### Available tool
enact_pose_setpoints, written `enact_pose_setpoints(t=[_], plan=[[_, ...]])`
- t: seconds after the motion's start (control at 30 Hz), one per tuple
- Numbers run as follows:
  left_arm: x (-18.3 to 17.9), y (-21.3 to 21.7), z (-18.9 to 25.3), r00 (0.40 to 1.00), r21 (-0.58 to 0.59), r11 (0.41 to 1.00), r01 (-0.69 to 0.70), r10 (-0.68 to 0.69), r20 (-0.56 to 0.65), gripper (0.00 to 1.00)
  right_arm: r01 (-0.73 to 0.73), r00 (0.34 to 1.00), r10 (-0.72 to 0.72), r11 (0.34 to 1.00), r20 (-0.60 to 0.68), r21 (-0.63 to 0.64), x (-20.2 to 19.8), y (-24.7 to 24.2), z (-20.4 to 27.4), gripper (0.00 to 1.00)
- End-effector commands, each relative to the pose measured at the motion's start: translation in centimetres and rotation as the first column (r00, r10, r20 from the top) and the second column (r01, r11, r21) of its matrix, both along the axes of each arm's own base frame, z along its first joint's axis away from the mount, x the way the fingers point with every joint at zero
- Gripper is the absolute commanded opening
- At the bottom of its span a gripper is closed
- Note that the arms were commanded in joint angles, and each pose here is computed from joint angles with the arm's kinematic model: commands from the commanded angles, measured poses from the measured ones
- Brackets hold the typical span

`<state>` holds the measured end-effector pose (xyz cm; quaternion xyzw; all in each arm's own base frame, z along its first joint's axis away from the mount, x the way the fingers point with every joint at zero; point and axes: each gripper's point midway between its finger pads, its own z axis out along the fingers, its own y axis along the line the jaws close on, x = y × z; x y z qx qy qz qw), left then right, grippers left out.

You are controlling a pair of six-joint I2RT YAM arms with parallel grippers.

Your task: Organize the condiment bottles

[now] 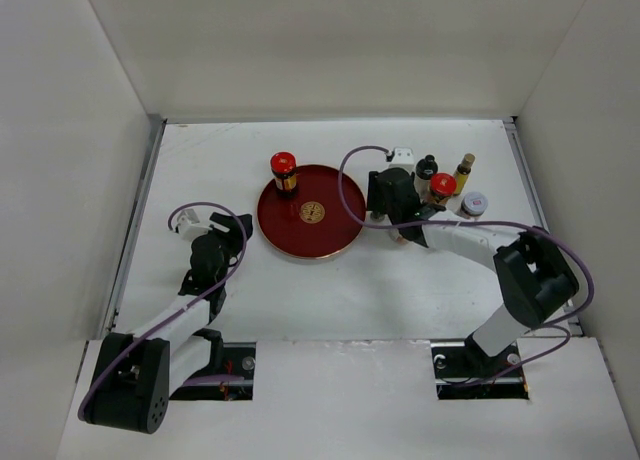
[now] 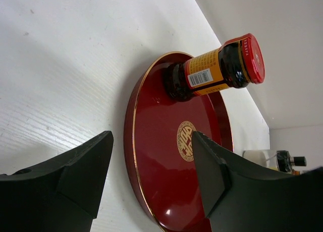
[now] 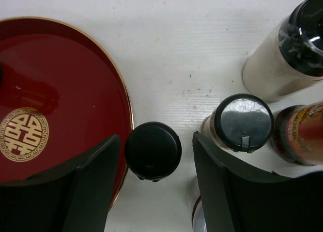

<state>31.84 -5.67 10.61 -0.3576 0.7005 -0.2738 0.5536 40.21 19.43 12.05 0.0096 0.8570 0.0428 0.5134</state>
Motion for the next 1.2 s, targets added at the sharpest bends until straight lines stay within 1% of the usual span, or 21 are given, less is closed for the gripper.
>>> enact_pose_setpoints(t=[0.0, 0.03, 0.13, 0.17, 0.23, 0.3, 0.43, 0.57, 0.73, 0.83, 0.93, 1.07, 1.17], plan=[[0.3, -0.1, 1.4, 0.998, -0.009, 1.000, -0.001, 0.001, 0.055, 0.62, 0.003, 0.999, -0.005, 0.999, 0.039, 0.038, 1.3, 0.8, 1.8, 0.65], [0.3, -0.2, 1.3, 0.999, -0.012, 1.000, 0.003, -0.003, 0.052, 0.62, 0.002, 0.999, -0.003, 1.000, 0.032, 0.030, 1.4, 0.8, 1.5, 0.64], [0.3, 0.0, 1.4, 0.998, -0.013, 1.000, 0.000, 0.000, 0.057, 0.62, 0.004, 0.999, -0.005, 1.000, 0.037, 0.026, 1.6, 1.0, 1.6, 0.52], [0.3, -0.1, 1.5, 0.998, -0.010, 1.000, -0.001, 0.001, 0.058, 0.62, 0.006, 0.999, -0.007, 0.999, 0.049, 0.034, 1.7, 1.0, 2.0, 0.50], [0.4, 0.0, 1.3, 0.999, -0.008, 1.000, -0.002, 0.003, 0.051, 0.62, 0.005, 0.996, -0.010, 0.999, 0.089, 0.052, 2.0, 1.2, 3.5, 0.47], [0.3, -0.2, 1.2, 0.999, -0.013, 1.000, 0.004, -0.004, 0.048, 0.62, 0.004, 0.989, -0.013, 0.998, 0.144, 0.067, 2.5, 1.2, 5.4, 0.45], [0.4, -0.2, 1.1, 0.999, -0.008, 1.000, 0.002, -0.002, 0.045, 0.62, -0.003, 0.976, -0.013, 0.997, 0.219, 0.076, 3.0, 2.1, 8.5, 0.44], [0.4, -0.2, 1.2, 0.999, -0.008, 1.000, 0.001, -0.001, 0.049, 0.62, -0.061, 0.967, 0.042, 0.996, 0.250, 0.072, 4.3, 5.5, 9.9, 0.44], [0.4, -0.2, 1.1, 0.999, -0.016, 1.000, 0.007, -0.006, 0.044, 0.62, -0.147, 0.960, 0.123, 0.986, 0.250, 0.079, 7.1, 11.2, 8.4, 0.43], [0.4, -0.1, 1.2, 0.999, -0.010, 1.000, 0.000, 0.000, 0.048, 0.62, -0.183, 0.956, 0.154, 0.978, 0.252, 0.097, 8.7, 13.8, 7.9, 0.44], [0.3, -0.1, 1.2, 0.999, -0.018, 1.000, 0.004, -0.003, 0.047, 0.62, -0.211, 0.951, 0.179, 0.971, 0.252, 0.108, 9.9, 15.8, 7.7, 0.45], [0.4, -0.3, 1.1, 0.999, -0.012, 1.000, 0.006, -0.005, 0.043, 0.62, -0.242, 0.948, 0.204, 0.961, 0.242, 0.136, 10.4, 17.8, 7.2, 0.45], [0.4, -0.2, 1.1, 0.999, -0.015, 1.000, 0.006, -0.005, 0.043, 0.62, -0.258, 0.951, 0.225, 0.955, 0.214, 0.144, 10.5, 19.1, 5.7, 0.45]])
